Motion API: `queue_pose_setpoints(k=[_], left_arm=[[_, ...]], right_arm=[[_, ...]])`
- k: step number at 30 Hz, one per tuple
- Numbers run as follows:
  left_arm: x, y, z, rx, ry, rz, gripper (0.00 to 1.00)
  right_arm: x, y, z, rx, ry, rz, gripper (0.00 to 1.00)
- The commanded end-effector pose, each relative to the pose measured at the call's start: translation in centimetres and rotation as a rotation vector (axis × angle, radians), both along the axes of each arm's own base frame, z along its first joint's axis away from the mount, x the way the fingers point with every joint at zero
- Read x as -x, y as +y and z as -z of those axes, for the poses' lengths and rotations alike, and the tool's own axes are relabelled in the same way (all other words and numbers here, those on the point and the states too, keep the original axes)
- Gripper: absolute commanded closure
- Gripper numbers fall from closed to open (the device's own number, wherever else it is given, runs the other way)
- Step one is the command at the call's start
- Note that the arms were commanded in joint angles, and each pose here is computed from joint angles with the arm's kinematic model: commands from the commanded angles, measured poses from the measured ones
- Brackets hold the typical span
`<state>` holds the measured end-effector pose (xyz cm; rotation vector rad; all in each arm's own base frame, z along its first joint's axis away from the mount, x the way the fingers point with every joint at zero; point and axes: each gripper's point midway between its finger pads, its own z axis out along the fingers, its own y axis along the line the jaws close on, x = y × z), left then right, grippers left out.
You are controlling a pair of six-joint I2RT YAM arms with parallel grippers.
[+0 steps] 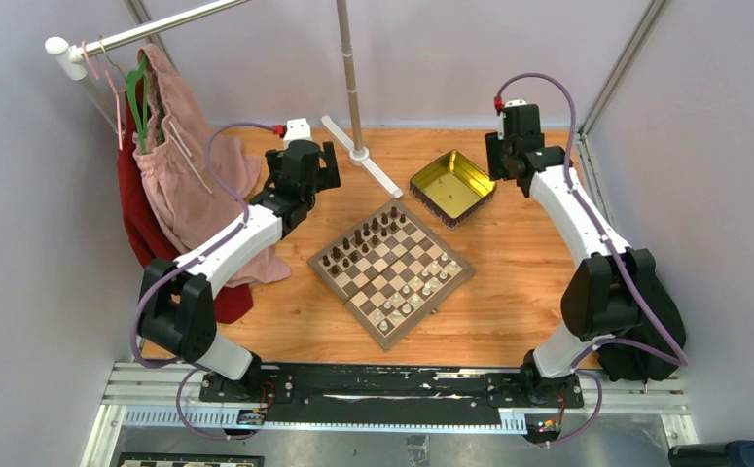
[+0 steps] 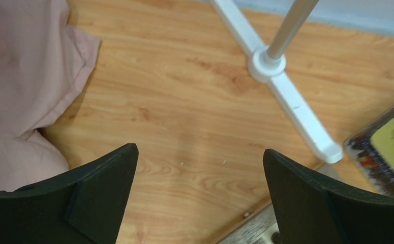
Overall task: Set up the chess pieces on the board
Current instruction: Reset both arms
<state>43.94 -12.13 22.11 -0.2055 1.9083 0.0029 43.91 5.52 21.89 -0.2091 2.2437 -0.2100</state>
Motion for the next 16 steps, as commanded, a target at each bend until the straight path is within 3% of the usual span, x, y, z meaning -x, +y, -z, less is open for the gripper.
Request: queue_pose_setpoints(k=[1, 8, 14, 16], left_arm=[[0.6, 1.8, 3.0, -0.031, 0.065, -0.025, 0.00], [1.2, 4.7, 5.2, -0.026, 0.100, -0.065, 0.00], [1.6, 5.7, 5.8, -0.078, 0.108, -0.064, 0.00], [1.9, 5.8, 6.2, -0.087, 0.117, -0.062, 0.00]], right_arm=[[-0.5, -3.1, 1.7, -0.018, 0.030, 0.108, 0.43], [-1.4, -5.9, 1.9, 0.070, 0.024, 0.221, 0.40], [-0.7, -6.5, 1.8, 0.071, 0.016, 0.220, 0.42], [-0.4, -6.5, 2.1, 0.058, -0.012, 0.216, 0.36]])
